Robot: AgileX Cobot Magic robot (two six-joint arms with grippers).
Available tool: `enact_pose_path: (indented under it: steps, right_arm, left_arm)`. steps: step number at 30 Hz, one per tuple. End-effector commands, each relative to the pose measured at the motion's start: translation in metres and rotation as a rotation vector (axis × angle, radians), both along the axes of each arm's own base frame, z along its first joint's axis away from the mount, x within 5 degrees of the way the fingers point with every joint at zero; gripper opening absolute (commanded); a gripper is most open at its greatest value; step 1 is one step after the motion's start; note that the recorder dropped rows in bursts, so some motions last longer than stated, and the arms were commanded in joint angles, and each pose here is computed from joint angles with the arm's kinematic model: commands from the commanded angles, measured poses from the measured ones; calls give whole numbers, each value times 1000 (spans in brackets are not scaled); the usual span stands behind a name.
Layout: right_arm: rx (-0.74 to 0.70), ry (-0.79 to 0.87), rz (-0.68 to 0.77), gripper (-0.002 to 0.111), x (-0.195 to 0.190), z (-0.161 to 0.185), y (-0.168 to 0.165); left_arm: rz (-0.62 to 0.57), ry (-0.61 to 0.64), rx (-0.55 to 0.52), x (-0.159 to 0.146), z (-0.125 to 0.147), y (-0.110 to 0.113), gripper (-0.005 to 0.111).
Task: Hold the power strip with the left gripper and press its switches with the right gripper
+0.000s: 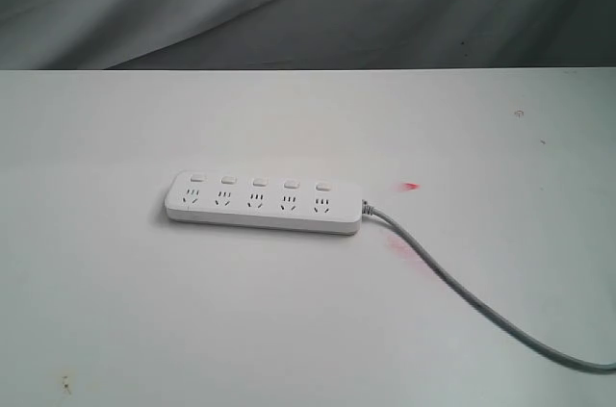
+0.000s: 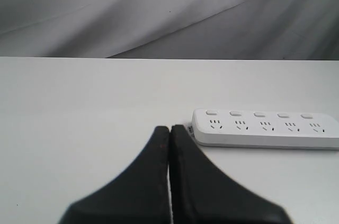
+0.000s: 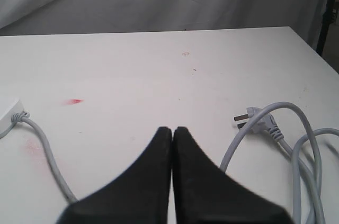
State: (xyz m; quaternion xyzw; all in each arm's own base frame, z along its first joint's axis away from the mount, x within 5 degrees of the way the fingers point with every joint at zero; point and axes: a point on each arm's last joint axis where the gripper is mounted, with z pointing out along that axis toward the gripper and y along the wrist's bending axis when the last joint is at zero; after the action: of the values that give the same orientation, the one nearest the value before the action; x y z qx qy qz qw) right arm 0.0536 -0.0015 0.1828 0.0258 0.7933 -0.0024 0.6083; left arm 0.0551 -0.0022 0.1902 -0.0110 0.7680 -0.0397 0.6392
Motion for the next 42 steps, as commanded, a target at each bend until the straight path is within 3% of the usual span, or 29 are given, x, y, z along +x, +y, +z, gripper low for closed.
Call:
enact_pose_path:
  steps: [1, 29, 31, 35, 42]
  right_arm:
    - [-5, -11, -11, 0, 0, 0, -1]
    - [-5, -11, -11, 0, 0, 0, -1]
    - [-5, -11, -11, 0, 0, 0, -1]
    - [-5, -11, -11, 0, 0, 0, -1]
    - [-5, -11, -11, 0, 0, 0, -1]
  left_arm:
    - [2, -3, -2, 0, -1, 0, 0]
    - [-2, 1, -34, 0, -1, -1, 0]
    - [-5, -30, -19, -1, 10, -1, 0]
    - [-21, -125, 112, -4, 51, 0, 0]
    - [-31, -92, 164, 23, 115, -2, 0]
